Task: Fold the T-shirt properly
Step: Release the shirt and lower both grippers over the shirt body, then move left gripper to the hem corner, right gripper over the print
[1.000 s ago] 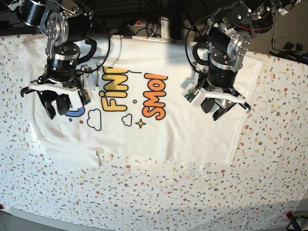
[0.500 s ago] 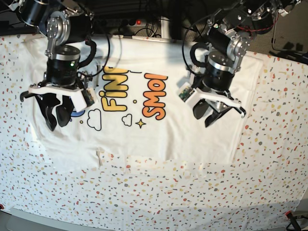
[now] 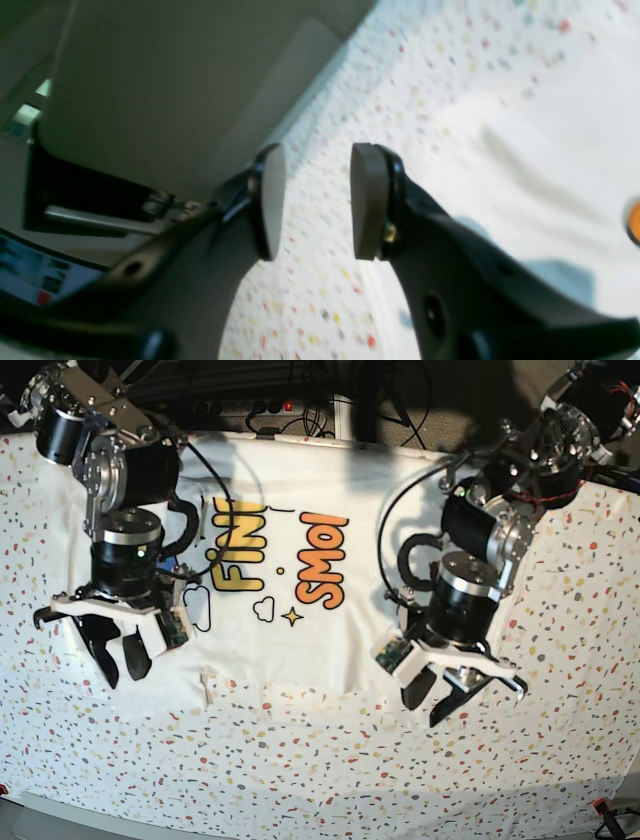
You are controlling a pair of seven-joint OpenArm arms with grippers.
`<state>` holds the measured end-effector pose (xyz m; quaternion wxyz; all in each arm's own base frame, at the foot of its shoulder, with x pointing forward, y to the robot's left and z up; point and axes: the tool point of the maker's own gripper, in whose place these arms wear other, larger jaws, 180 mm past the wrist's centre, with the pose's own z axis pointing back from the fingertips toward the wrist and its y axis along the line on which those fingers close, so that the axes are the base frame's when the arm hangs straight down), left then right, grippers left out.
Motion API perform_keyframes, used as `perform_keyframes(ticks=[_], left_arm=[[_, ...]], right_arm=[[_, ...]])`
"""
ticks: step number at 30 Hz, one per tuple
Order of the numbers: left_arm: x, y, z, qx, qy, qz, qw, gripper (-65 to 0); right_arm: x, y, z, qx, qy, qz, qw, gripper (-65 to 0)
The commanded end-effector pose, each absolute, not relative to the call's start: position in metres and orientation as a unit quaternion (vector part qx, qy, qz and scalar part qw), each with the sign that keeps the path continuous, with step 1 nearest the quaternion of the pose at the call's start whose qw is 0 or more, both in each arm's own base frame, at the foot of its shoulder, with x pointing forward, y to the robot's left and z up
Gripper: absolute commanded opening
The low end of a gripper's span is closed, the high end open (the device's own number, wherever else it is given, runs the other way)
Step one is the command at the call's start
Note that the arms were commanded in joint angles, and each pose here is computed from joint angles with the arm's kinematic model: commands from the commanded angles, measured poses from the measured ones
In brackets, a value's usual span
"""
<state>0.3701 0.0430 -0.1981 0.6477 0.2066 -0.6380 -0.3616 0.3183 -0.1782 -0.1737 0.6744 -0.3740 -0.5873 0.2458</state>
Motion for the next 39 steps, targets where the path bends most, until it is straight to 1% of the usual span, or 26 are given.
perform_keyframes(ticks=[1, 5, 8, 10, 15, 18, 21, 23, 26, 32, 36, 39], left_arm=[[0.376, 0.043, -0.175, 0.215, -0.665, -0.352, 0.623, -43.3], [0.388, 0.043, -0.162, 0.217, -0.673, -0.347, 0.616, -43.3], [0.404, 0.046, -0.168, 0.217, -0.667, -0.35, 0.621, -43.3], [0.42, 0.054, -0.18, 0.233, -0.65, -0.351, 0.632, -43.3], [0.469, 0.082, -0.22, 0.28, -0.587, -0.346, 0.677, -43.3], [0.498, 0.1, -0.238, 0.286, -0.552, -0.331, 0.71, -43.3], [0.525, 0.122, -0.241, 0.296, -0.524, -0.307, 0.737, -43.3], [0.539, 0.135, -0.238, 0.289, -0.512, -0.291, 0.755, -43.3], [0.554, 0.145, -0.239, 0.257, -0.483, -0.294, 0.784, -43.3], [0.562, 0.157, -0.265, 0.15, -0.411, -0.29, 0.851, -43.3], [0.553, 0.183, -0.299, 0.087, -0.359, -0.24, 0.898, -43.3], [0.539, 0.2, -0.328, 0.029, -0.33, -0.19, 0.924, -43.3]], right_arm=[[0.32, -0.178, -0.156, -0.382, -0.61, 0.24, 0.652, -44.6], [0.325, -0.175, -0.156, -0.364, -0.614, 0.24, 0.658, -44.6], [0.328, -0.173, -0.161, -0.352, -0.612, 0.243, 0.665, -44.6], [0.332, -0.175, -0.162, -0.356, -0.61, 0.243, 0.665, -44.6], [0.353, -0.191, -0.169, -0.386, -0.592, 0.235, 0.667, -44.6], [0.37, -0.199, -0.182, -0.381, -0.575, 0.22, 0.69, -44.6], [0.387, -0.203, -0.191, -0.379, -0.563, 0.202, 0.707, -44.6], [0.397, -0.203, -0.196, -0.371, -0.557, 0.19, 0.718, -44.6], [0.412, -0.198, -0.202, -0.353, -0.549, 0.181, 0.735, -44.6], [0.431, -0.184, -0.214, -0.315, -0.534, 0.179, 0.764, -44.6], [0.43, -0.174, -0.22, -0.301, -0.53, 0.173, 0.774, -44.6], [0.429, -0.165, -0.223, -0.292, -0.527, 0.168, 0.781, -44.6]])
